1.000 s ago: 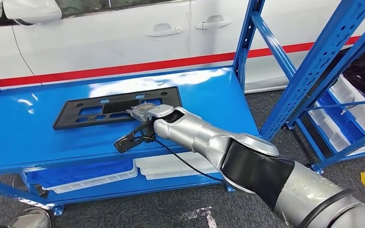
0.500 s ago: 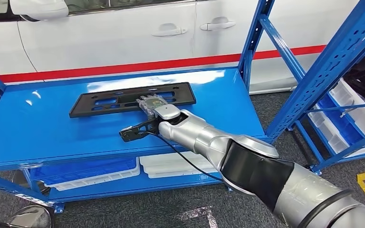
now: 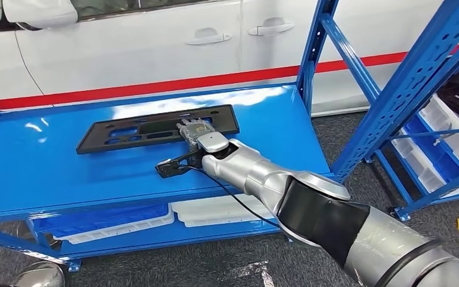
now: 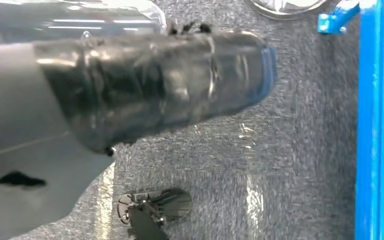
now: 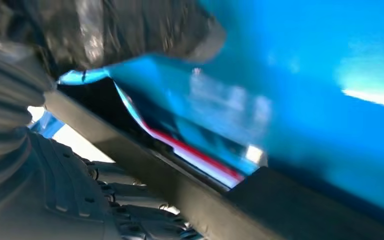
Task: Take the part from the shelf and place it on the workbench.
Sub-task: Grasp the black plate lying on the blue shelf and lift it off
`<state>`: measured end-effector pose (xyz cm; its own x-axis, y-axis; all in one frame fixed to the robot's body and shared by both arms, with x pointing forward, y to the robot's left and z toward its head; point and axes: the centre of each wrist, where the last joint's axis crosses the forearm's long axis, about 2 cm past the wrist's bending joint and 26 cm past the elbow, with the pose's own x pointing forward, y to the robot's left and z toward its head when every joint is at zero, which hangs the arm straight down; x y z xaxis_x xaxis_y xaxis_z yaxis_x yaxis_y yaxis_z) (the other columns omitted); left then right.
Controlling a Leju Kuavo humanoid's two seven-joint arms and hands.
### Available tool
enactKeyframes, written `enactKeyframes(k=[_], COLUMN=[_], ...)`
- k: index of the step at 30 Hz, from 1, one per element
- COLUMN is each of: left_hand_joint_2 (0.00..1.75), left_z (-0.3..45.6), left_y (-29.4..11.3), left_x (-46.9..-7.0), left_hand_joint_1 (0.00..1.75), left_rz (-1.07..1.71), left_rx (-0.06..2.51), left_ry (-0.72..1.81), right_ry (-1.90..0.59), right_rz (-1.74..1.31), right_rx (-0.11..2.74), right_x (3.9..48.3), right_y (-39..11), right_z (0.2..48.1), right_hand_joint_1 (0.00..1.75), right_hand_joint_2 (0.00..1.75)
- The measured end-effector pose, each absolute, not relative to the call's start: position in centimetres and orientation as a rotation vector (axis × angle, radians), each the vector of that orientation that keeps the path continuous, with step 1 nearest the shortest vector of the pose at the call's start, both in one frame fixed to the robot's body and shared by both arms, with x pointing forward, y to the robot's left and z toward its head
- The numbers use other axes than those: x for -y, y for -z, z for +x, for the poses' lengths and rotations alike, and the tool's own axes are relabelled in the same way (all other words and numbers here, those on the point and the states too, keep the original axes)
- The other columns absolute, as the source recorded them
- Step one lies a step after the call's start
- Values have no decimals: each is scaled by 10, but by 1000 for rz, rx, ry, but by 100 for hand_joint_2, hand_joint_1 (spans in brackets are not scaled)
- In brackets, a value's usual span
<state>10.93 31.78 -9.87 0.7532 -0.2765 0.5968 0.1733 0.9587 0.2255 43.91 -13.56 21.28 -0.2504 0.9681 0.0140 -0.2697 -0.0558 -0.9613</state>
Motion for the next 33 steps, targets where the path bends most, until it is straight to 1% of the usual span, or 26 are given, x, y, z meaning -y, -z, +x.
enactKeyframes(k=[33], left_hand_joint_2=[0], left_z=[101], left_y=[101], left_x=[-315], left_hand_joint_1=[0], left_rz=[89], left_rx=[697], left_ry=[217], right_ry=[-1541], right_rz=[-900], right_rx=[1201], right_x=[133], right_y=[-215], right_z=[439], right_hand_joint_1=[175], right_hand_joint_2=[175])
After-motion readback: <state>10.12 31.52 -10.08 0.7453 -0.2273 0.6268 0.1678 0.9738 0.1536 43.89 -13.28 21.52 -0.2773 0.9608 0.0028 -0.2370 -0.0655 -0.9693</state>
